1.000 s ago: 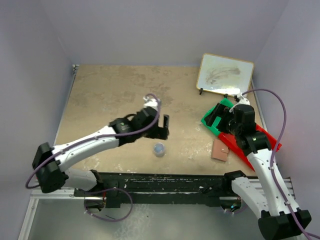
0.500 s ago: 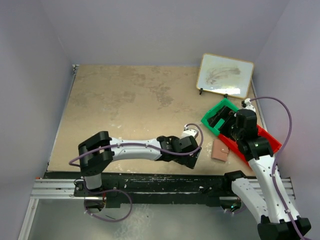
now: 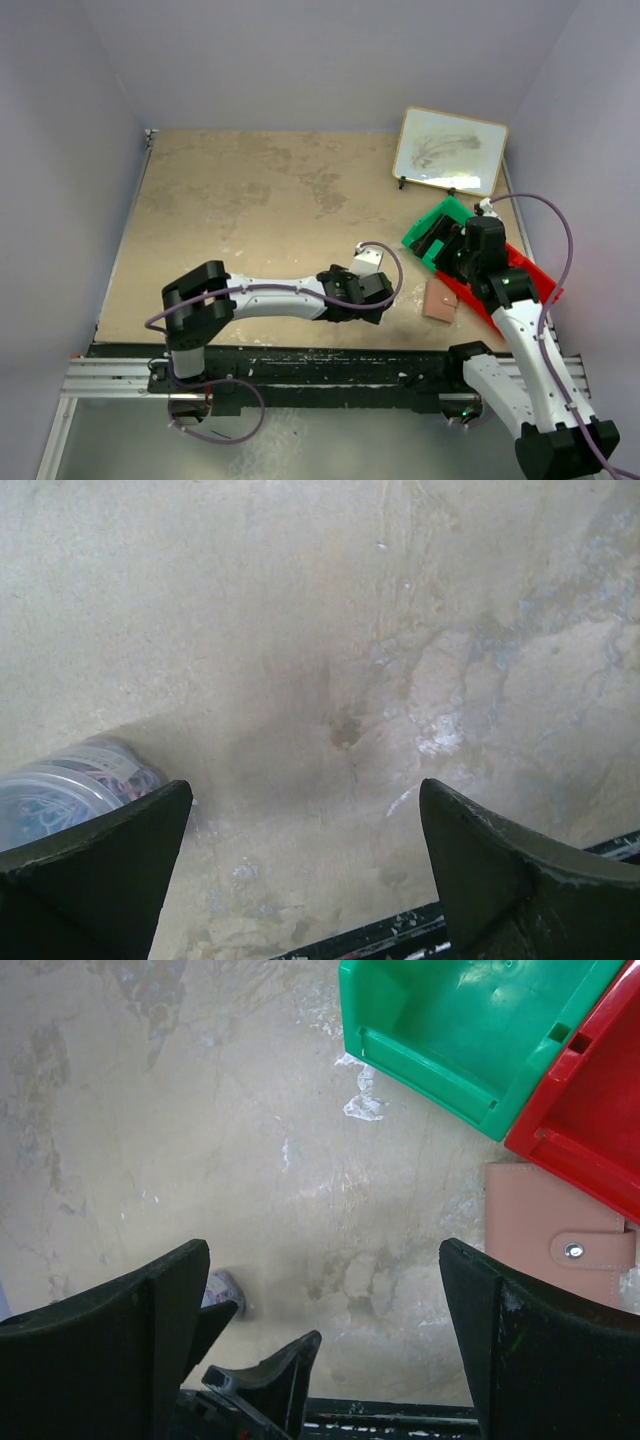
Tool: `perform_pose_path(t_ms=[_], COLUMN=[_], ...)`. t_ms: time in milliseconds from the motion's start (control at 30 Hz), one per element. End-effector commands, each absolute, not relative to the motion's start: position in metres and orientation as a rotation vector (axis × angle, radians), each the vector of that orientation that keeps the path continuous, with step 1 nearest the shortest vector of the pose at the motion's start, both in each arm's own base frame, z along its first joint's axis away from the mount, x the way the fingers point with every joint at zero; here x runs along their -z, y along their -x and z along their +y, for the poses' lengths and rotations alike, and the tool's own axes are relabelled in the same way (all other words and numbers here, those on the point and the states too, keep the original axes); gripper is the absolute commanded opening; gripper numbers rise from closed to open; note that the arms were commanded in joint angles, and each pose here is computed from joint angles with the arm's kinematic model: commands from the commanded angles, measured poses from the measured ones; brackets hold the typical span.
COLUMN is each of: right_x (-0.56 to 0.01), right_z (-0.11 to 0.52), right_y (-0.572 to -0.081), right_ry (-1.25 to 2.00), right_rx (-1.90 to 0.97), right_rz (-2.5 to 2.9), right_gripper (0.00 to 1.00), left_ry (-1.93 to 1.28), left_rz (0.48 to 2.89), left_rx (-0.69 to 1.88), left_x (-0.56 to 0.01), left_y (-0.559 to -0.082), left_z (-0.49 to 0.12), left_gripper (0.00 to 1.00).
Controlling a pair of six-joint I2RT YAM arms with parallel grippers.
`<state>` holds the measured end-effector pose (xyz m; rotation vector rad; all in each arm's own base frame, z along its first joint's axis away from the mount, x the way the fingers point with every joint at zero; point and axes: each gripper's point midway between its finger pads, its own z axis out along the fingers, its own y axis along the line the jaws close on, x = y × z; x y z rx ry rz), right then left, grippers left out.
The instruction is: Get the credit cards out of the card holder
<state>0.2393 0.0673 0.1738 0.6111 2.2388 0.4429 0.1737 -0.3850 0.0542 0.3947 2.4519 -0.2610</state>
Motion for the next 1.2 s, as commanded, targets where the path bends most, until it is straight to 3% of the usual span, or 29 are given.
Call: perform_pose_path(t_ms=[0, 500, 700, 933, 1167], right_x=[-0.174, -0.147, -0.143, -0.140, -0.133], right_z=[0.070, 0.069, 0.070, 0.061, 0.018], right_y=[-0.240, -0.241, -0.243, -0.250, -0.271], right_ry=[-0.594, -0.618, -0.615, -0.662, -0.829], right_rx=[-0.464, -0.415, -0.414, -0.346, 0.007], right_rz=[2.242, 2.328, 2.338, 2.338, 2.358], right_gripper=[1.00, 1.00, 1.00, 1.00, 1.00], left_ry=[-0.293, -0.046, -0.058, -0.002, 0.165], left_rz=[2.446, 2.456, 2.444, 2.454, 2.494], left_rx=[0.173, -0.084, 0.224, 0.019, -0.053], left_x=[-0.045, -0.031, -0.053, -0.043, -0.024], left_y=[-0.189, -0.211, -0.218, -0.235, -0.234], left_z=[-0.368, -0.256, -0.302, -0.279, -0.208], left_gripper=[0.93, 0.93, 0.94, 0.96, 0.96])
